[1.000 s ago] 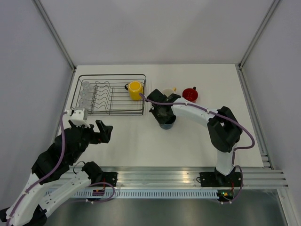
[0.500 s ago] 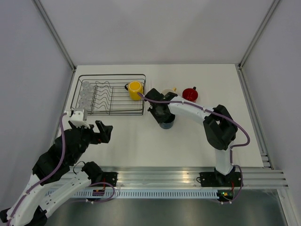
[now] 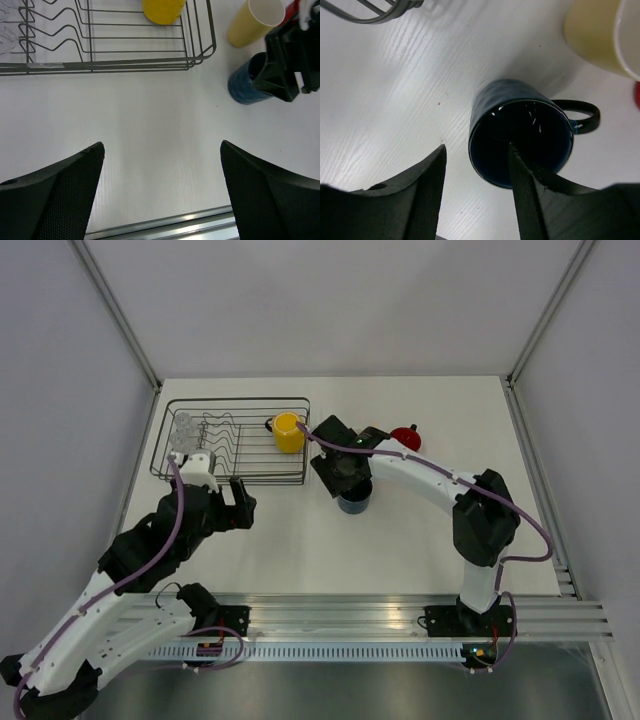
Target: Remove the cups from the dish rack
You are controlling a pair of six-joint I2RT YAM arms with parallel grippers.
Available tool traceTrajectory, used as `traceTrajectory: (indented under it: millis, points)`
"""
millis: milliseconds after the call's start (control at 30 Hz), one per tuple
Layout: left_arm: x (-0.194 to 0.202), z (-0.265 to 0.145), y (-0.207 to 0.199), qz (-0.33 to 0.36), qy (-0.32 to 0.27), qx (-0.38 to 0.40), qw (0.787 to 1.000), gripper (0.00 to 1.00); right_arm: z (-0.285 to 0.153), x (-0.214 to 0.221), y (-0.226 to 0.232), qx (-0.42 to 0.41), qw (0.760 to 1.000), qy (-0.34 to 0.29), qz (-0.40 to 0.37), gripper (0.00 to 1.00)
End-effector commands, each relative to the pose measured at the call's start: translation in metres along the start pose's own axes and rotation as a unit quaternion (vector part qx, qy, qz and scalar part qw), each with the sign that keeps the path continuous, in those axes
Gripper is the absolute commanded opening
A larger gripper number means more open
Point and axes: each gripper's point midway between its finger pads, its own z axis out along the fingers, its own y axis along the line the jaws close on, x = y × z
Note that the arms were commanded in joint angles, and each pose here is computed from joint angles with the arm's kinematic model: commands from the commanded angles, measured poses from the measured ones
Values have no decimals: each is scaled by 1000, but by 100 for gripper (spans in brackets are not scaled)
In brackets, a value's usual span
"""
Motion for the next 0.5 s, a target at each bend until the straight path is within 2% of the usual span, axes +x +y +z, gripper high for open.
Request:
traceTrajectory:
  millis: [0, 133, 167, 200, 233, 267, 300, 333, 367, 400, 467]
  points:
    - [-26, 11, -8, -52, -19, -32, 998, 100, -63, -28, -11, 9, 997, -80, 13, 59]
    - [-36, 39, -10, -59, -15, -86, 994, 100, -106, -31, -16, 1, 989, -146, 24, 65]
    - [-39, 50, -16, -56, -15, -92, 994, 99, -131, -40, -15, -11, 980, -196, 29, 66]
    - [-40, 58, -18, -52, -13, -97, 994, 100, -132, -32, -14, -20, 979, -202, 28, 67]
    - [-42, 64, -20, -51, -12, -101, 994, 100, -139, -32, -13, -30, 974, -221, 29, 71]
    - [-45, 76, -25, -48, -7, -107, 993, 100, -169, -44, -9, -53, 956, -287, 35, 75]
    - [-49, 83, -27, -56, -9, -110, 992, 100, -160, -29, -2, -77, 955, -285, 31, 91]
    - [-52, 89, -28, -62, -8, -115, 991, 100, -167, -27, 1, -90, 949, -302, 33, 98]
    - [-62, 94, -34, -78, -13, -115, 990, 100, -191, -30, 1, -105, 932, -346, 37, 98]
    - [-58, 107, -35, -80, -1, -128, 989, 100, -184, -19, 1, -109, 932, -342, 44, 98]
    - [-74, 117, -37, -117, -15, -143, 983, 100, -198, -13, -1, -114, 924, -362, 47, 98]
